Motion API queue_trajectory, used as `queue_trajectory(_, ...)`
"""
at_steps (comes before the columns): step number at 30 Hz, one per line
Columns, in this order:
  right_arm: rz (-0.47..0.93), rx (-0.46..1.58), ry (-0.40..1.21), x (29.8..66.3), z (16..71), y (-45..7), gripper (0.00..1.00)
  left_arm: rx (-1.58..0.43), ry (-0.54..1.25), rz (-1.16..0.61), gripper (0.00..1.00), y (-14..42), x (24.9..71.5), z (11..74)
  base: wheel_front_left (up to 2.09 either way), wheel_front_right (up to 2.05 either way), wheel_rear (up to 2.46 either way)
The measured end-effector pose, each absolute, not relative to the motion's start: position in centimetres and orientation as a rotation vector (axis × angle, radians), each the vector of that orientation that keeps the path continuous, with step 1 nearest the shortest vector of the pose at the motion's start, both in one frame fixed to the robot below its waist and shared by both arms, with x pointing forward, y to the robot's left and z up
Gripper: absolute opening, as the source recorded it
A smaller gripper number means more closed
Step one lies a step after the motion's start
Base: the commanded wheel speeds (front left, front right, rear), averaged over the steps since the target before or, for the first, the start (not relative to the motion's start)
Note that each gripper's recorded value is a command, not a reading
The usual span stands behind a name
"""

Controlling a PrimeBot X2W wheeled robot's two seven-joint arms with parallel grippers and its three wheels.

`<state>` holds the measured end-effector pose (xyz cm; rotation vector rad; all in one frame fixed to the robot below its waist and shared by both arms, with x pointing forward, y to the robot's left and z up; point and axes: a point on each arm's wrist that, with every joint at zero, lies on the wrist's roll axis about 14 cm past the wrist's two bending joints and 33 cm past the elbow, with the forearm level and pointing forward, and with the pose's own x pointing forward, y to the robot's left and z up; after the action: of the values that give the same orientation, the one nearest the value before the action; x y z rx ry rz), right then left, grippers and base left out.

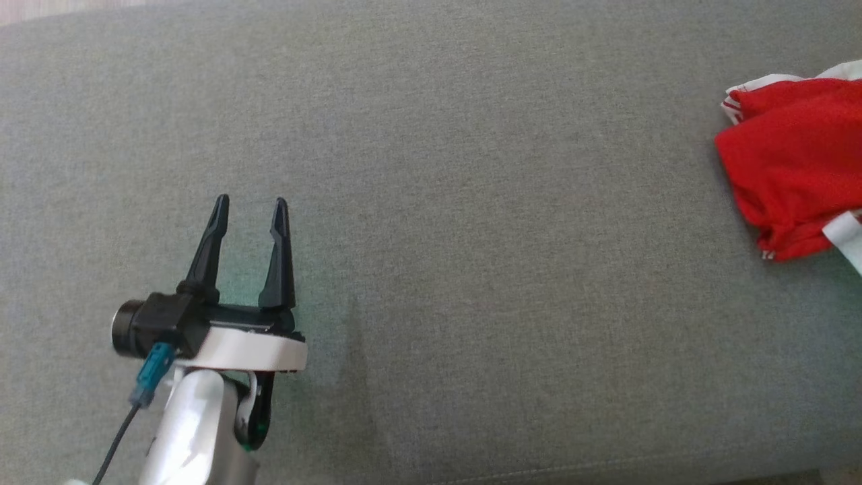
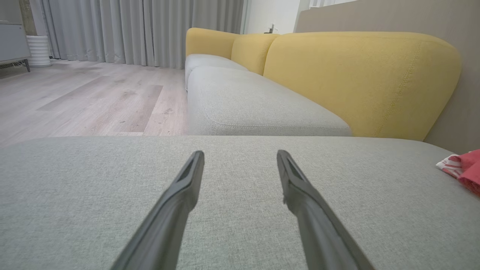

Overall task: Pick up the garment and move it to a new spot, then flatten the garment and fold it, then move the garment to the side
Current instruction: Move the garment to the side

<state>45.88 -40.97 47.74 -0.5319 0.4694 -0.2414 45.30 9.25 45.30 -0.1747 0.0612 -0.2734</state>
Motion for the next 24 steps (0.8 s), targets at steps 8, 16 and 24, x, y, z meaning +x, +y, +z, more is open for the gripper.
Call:
queue_trajectory(8, -0.237, -0.476, 0.332, 46.6, 50.5, -39.2, 1.00, -0.171, 0.038, -0.279, 1.00, 9.1, 44.9, 46.4, 0.00, 0.00, 0.00)
queue_trajectory(16, -0.154, -0.377, 0.063, 48.2, 56.3, -32.9, 1.00, -0.174, 0.009, -0.281, 1.00, 9.1, 43.7, 47.9, 0.00, 0.00, 0.00)
queue_trajectory(24, -0.007, -0.057, -0.182, 46.2, 59.0, -22.3, 1.00, -0.178, -0.048, -0.259, 1.00, 9.7, 42.4, 50.2, 0.00, 0.00, 0.00)
